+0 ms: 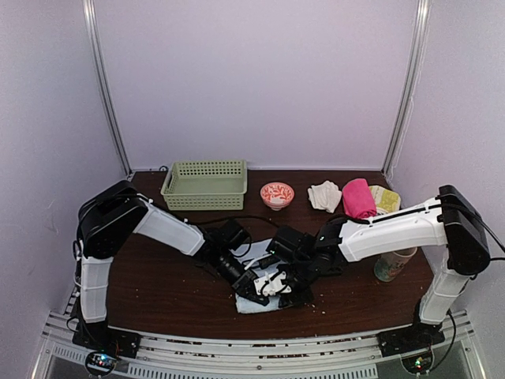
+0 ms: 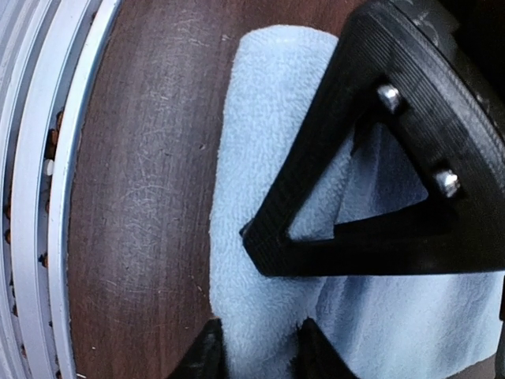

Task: Roll the towels
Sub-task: Roll the towel at the center of the board.

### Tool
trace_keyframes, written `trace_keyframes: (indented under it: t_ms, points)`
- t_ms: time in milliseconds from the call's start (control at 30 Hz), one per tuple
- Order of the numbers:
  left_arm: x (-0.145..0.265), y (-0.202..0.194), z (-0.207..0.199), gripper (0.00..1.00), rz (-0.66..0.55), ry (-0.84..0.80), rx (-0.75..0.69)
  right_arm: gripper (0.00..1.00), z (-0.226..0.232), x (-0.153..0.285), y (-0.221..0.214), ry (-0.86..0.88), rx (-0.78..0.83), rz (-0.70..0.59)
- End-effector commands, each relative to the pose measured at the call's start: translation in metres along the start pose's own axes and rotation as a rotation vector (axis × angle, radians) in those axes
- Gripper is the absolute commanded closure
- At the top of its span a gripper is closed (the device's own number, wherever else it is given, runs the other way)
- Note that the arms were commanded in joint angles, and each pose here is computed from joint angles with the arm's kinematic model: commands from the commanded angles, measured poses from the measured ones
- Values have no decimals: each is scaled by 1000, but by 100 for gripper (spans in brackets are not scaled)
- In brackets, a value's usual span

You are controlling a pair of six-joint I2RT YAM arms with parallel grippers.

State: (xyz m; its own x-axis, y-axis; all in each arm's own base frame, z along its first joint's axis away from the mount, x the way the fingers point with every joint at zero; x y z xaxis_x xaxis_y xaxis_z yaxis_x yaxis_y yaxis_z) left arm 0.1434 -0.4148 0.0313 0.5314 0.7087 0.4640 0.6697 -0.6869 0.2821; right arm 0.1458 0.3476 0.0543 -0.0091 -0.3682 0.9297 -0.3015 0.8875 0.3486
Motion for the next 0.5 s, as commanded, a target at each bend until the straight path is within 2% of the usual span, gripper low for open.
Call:
trace_keyframes:
  t_ms: [0, 67, 133, 233, 300, 467]
  points:
    - [-3, -23, 29, 85, 53, 104, 97, 81, 7, -4, 2, 43, -30, -11]
    - [5, -14, 25, 79, 18, 133, 58, 94, 15, -6, 1, 107, -50, -16]
    - [20, 0, 13, 75, -56, 176, -24, 99, 19, -7, 2, 179, -92, -38]
    - [48, 19, -9, 66, -192, 265, -145, 100, 19, -6, -2, 289, -179, -71]
    - [66, 25, -8, 62, -254, 370, -170, 100, 18, -7, -5, 361, -226, -80]
    - [104, 25, -7, 60, -402, 566, -185, 100, 7, -7, -9, 508, -358, -133]
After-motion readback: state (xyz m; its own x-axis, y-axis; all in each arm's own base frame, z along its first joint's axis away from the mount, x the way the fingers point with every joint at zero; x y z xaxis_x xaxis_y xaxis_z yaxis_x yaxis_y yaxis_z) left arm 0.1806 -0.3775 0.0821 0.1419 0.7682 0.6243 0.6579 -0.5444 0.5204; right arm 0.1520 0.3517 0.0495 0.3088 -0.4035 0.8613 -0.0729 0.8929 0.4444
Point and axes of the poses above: each gripper's point midway between its finger pads, its own x axis back along the fingers, its own z axis along the line the jaws close on, y = z × x, the point moved 1 cm from there along x, back along the fingers, and after that the axes turned 4 degrees about x, right-handed, at the moved point
